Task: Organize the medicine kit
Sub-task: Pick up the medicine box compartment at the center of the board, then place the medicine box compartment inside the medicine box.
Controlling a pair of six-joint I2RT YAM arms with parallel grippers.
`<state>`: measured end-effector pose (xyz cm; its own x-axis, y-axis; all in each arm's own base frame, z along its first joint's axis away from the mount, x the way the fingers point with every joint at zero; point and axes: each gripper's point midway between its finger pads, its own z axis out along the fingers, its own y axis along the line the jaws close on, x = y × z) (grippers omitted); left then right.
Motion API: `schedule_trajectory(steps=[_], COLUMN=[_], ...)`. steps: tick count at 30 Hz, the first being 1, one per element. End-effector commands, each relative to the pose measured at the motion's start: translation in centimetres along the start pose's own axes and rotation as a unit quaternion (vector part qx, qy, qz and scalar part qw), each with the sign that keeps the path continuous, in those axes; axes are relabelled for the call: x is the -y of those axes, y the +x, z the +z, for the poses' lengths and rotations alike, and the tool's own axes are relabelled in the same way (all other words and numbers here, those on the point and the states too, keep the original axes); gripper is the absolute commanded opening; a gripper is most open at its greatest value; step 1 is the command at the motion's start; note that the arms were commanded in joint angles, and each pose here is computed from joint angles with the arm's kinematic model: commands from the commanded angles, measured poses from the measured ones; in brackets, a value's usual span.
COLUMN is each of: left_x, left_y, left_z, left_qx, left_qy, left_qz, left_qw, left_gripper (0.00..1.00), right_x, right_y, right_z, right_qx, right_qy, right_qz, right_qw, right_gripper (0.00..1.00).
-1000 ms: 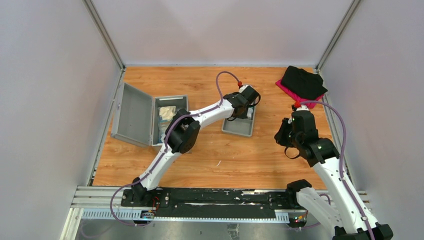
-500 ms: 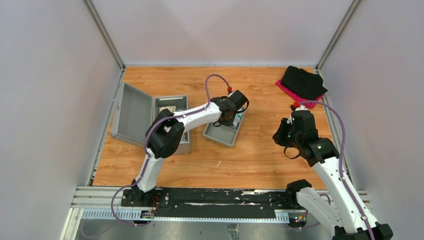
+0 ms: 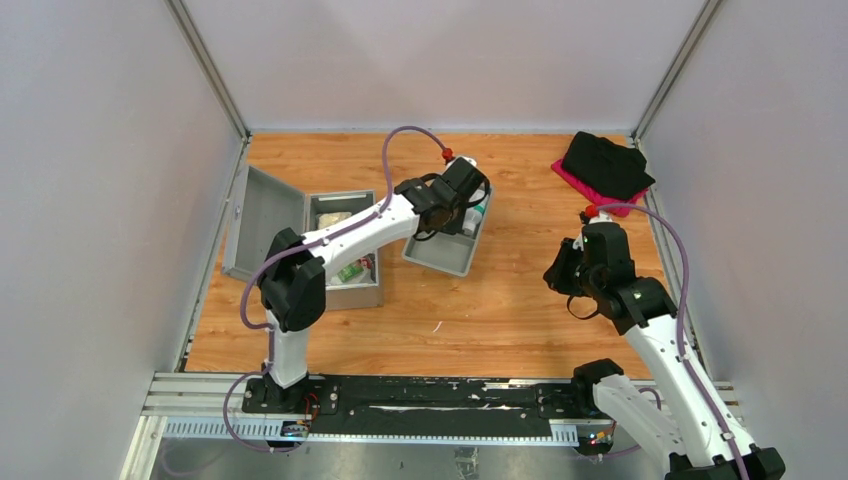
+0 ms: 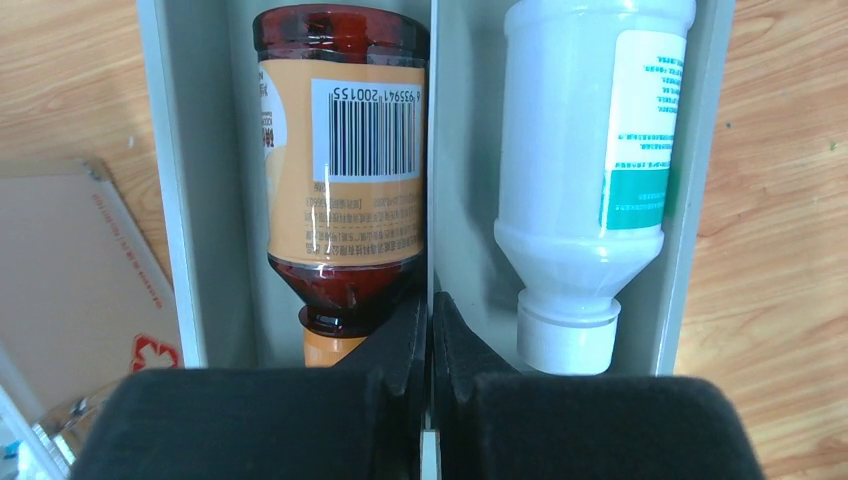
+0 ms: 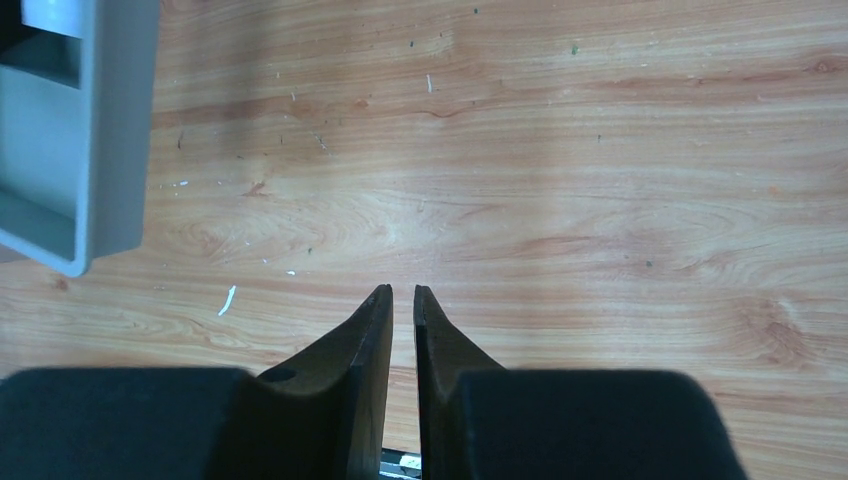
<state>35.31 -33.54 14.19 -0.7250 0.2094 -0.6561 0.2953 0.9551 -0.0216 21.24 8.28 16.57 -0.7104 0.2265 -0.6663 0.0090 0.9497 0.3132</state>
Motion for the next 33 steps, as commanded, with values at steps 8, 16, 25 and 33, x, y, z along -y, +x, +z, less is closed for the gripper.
schedule_trajectory(steps=[8,16,25,33], left_x=[-10.0,-18.6,-21.5,-21.7], left_y=[-4.1,0.1,2.9,4.4], left_z=[-9.4,-12.5,-11.6,-9.0], left_qx=[0.081,0.087,0.077,0.052], left_qy=[-0.072,-0.137,-0.141,-0.108], left_qz=[-0.100,-0.172,-0.185,-0.168], left_qw=[0.989,0.972,0.970,0.978], left_gripper=[0.00,0.00,0.00,0.00], right_x=[0.1,-0.6,-0.7,-0.7], right_y=[1.2,1.7,2.2,2.2], right_z=[1.1,2.1,2.5,2.4], right_qx=[-0.016,-0.034,-0.048,-0.045], right_qy=[-0.007,-0.023,-0.027,-0.028], right_qz=[0.019,0.028,0.031,0.031], right_qw=[1.000,0.999,0.998,0.998], right_gripper=[0.18,0.18,0.17,0.17])
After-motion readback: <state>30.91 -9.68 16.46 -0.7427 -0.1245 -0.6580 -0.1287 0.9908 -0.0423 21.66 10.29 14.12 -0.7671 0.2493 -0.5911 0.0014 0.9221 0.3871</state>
